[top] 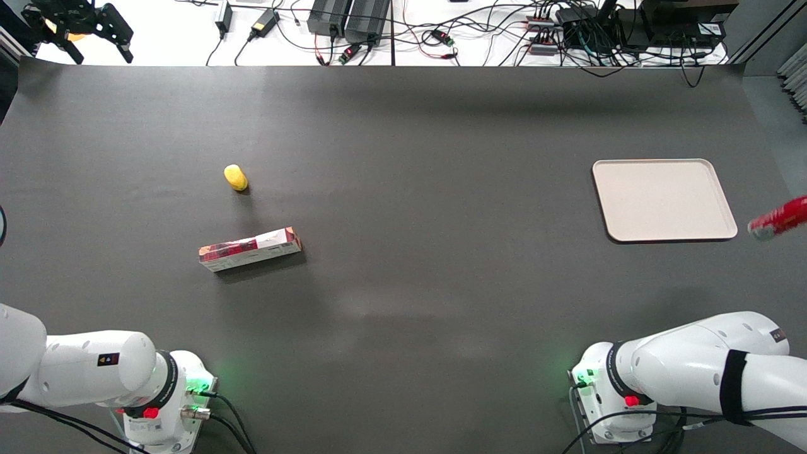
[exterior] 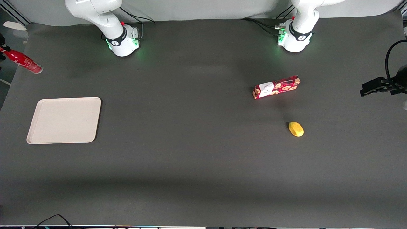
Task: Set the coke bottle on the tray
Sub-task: 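Carry the held bottle with the right gripper over the white tray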
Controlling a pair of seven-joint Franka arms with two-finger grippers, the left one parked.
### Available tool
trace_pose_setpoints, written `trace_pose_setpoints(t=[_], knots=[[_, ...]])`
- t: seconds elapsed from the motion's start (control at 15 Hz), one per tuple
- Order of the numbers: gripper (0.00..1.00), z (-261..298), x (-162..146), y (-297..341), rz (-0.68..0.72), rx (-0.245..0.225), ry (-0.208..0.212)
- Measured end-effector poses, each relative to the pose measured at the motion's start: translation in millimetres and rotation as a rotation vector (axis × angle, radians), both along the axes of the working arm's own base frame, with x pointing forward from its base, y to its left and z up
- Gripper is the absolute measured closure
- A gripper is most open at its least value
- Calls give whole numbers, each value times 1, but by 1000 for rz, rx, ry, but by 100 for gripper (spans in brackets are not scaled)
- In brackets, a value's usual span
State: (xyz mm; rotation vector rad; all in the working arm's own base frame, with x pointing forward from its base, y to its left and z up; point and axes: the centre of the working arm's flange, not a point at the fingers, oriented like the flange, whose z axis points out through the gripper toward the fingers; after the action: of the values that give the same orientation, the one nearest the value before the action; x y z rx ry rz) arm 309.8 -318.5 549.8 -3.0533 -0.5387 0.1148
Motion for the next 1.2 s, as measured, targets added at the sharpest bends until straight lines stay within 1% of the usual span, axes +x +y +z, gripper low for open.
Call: trace_pose_setpoints(t=[0.07,0.13,0.33,0.4,0.53,0.67,0.73,0.87,1.0,1.07,1.2], knots=[[67,23,14,18,29,-31,-17],[67,42,28,34,53,-58,-25],[67,83,74,64,82,-124,-33],[67,88,91,67,88,-145,-25],[67,85,128,69,99,-177,9],[67,64,168,64,97,-203,50],[67,46,187,57,95,-211,62],[67,-1,212,31,65,-208,88],[67,-43,220,5,44,-217,111],[67,-60,221,-5,32,-216,112],[67,-94,218,-20,21,-200,88]])
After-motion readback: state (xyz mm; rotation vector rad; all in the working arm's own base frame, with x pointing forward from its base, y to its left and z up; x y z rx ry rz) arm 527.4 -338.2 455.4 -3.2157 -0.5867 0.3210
